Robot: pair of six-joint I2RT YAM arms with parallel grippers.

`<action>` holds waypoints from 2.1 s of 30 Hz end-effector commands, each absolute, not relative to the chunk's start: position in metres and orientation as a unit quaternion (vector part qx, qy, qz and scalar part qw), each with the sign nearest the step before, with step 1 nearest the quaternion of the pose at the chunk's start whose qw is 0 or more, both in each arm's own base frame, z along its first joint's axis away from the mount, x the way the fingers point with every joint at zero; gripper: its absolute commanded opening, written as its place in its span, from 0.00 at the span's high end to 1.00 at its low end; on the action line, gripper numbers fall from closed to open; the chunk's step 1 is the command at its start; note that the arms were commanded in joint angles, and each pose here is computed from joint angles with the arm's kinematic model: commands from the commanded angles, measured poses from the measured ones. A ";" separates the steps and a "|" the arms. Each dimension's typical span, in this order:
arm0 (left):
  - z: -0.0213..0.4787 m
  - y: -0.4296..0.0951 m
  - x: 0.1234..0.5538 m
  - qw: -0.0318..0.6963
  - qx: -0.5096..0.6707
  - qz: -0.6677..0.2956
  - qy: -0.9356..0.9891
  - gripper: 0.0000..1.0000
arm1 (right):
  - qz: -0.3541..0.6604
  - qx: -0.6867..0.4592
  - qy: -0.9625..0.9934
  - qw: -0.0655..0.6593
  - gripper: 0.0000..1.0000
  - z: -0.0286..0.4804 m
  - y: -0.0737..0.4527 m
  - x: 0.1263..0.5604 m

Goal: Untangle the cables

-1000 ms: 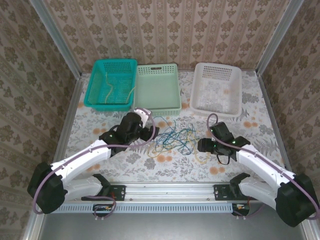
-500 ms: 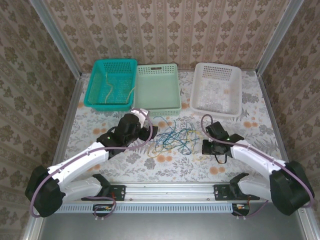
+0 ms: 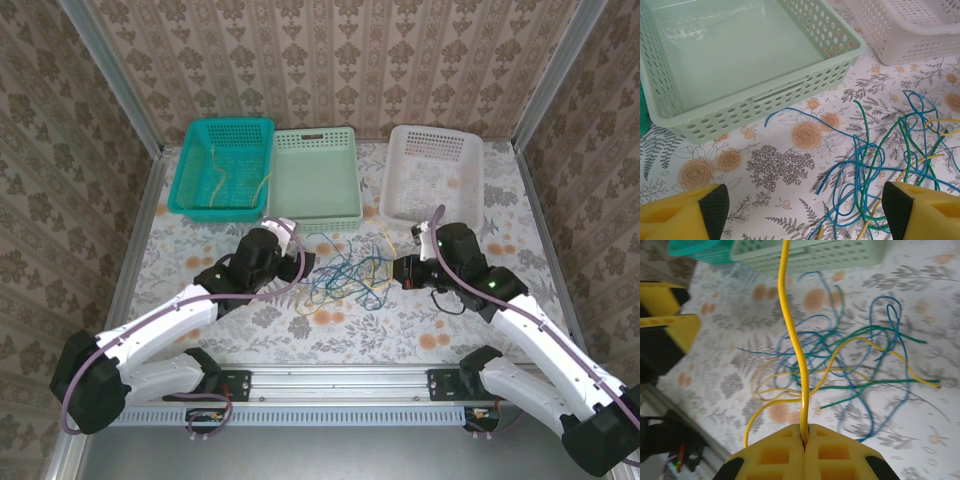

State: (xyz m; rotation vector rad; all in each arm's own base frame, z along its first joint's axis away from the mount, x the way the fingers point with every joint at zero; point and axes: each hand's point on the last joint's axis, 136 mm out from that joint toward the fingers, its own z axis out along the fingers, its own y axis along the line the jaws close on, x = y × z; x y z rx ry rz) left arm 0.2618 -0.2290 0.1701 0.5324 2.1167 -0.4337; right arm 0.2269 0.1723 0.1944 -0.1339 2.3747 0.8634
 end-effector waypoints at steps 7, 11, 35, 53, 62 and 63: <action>0.221 -0.235 0.239 0.494 0.255 -0.233 0.798 0.17 | 0.423 -0.078 0.822 0.373 1.00 0.298 0.196 0.233; 0.233 -0.248 0.226 0.501 0.304 -0.249 0.771 0.17 | 0.421 -0.065 0.827 0.366 1.00 0.304 0.198 0.241; 0.257 -0.376 0.215 0.494 0.457 -0.328 0.663 0.27 | 0.457 -0.047 0.814 0.357 1.00 0.310 0.213 0.259; 0.263 -0.368 0.235 0.500 0.432 -0.284 0.695 1.00 | 0.271 0.009 0.878 0.394 0.24 0.256 0.149 0.279; 0.293 -0.327 0.272 0.529 0.326 -0.255 0.741 1.00 | 0.229 0.014 0.916 0.329 0.24 0.177 0.140 0.258; 0.297 -0.326 0.273 0.531 0.321 -0.259 0.740 1.00 | 0.231 0.013 0.916 0.326 0.24 0.170 0.142 0.258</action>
